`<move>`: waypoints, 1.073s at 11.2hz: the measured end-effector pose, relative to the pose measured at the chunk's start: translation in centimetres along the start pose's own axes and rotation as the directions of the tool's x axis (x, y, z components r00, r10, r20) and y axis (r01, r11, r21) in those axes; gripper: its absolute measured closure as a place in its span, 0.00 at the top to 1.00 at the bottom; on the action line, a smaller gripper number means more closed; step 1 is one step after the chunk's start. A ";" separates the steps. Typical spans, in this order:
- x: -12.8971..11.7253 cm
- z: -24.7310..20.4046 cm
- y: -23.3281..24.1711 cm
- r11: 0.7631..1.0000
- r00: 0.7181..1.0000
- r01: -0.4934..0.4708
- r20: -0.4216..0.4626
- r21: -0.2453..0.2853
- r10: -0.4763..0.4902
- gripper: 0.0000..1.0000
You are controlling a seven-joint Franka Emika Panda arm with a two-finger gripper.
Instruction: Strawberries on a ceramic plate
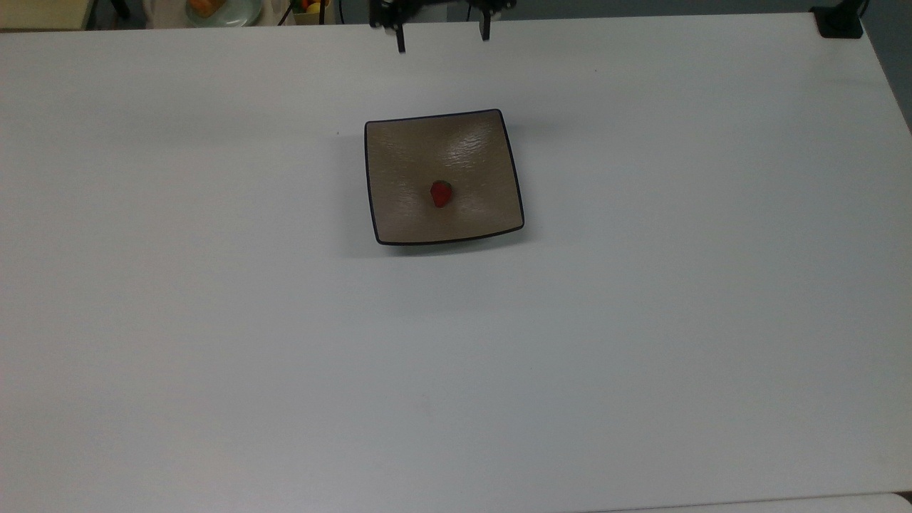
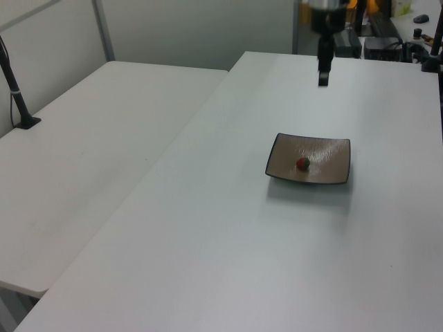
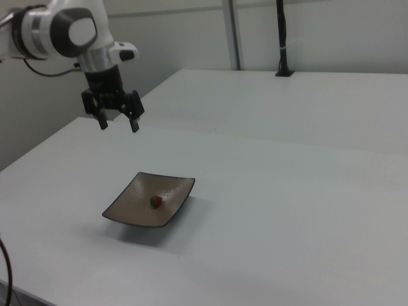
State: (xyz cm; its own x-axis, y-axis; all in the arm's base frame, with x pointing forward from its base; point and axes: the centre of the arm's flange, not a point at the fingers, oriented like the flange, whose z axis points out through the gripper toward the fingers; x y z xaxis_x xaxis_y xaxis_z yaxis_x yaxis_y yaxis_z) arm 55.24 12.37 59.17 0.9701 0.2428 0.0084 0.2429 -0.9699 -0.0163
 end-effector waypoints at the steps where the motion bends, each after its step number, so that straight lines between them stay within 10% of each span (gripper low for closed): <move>1: -0.8 -1.5 0.7 0.999 0.999 -0.042 -0.021 0.001 0.042 1.00; 6: -1.9 -3.4 4.0 0.975 0.974 -0.222 -0.054 0.009 0.222 1.00; 12: -2.3 -4.1 5.1 0.990 0.988 -0.139 -0.068 0.009 0.140 1.00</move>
State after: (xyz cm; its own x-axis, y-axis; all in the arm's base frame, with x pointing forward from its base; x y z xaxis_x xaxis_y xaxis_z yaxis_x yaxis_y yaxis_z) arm 54.19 6.78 63.13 0.9919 0.1033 0.0741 0.1055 -0.9941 -0.0265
